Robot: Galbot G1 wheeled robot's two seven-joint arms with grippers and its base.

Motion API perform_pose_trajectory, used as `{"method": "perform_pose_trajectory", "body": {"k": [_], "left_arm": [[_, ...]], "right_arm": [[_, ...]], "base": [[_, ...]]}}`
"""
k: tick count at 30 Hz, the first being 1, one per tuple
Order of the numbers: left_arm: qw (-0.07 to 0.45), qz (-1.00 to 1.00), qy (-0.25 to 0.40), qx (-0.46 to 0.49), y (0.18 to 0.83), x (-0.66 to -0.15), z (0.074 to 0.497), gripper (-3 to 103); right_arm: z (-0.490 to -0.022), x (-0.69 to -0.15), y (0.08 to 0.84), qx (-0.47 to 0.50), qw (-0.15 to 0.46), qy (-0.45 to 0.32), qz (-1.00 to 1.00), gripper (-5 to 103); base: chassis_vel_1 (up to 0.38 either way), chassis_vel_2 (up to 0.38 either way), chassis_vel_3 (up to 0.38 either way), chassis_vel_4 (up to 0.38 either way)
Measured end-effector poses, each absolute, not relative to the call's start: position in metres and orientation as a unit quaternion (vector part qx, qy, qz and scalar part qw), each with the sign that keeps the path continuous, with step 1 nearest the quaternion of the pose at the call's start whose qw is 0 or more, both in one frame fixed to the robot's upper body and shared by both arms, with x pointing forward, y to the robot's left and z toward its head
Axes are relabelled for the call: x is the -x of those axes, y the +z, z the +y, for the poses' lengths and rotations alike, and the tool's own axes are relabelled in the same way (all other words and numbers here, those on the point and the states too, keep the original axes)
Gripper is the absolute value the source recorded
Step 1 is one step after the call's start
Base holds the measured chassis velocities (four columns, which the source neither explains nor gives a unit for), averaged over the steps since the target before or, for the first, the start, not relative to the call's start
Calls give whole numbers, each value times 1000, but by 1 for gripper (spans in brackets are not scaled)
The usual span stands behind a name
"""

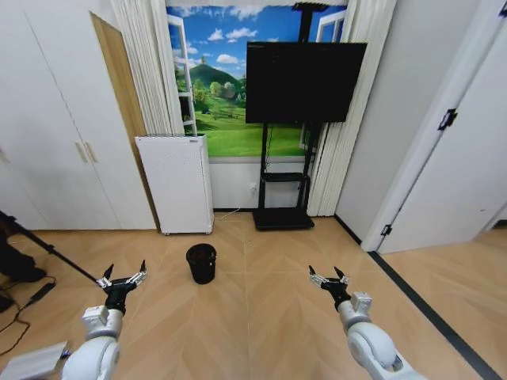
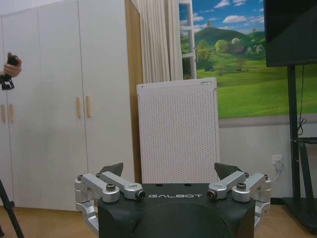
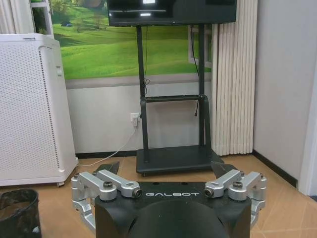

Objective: Pick up the trash bin and place the garbage on the floor into it.

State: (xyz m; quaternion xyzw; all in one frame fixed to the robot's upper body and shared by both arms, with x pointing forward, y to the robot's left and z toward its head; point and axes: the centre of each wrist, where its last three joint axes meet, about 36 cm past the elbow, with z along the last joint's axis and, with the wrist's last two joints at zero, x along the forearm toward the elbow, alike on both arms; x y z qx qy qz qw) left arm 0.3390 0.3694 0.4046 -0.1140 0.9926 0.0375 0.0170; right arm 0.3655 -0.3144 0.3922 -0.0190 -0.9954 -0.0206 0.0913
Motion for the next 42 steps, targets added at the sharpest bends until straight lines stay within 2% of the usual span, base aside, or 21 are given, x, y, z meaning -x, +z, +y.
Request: {"method": "perform_pose_trajectory", "body": {"k": [6, 13, 42], "left_arm": [[17, 993, 38, 114, 405, -339, 370, 100], [17, 993, 38, 115, 404, -339, 369, 100], [17, 993, 38, 114, 405, -339, 369, 100]], "right_arm": [[-314, -365, 392, 19, 91, -21, -995, 100], [-314, -365, 392, 19, 92, -21, -995, 100], [-314, -365, 392, 19, 91, -21, -995, 100]], "base": [[333, -347, -348, 324], [118, -103, -154, 150], [-16, 17, 19, -17]]}}
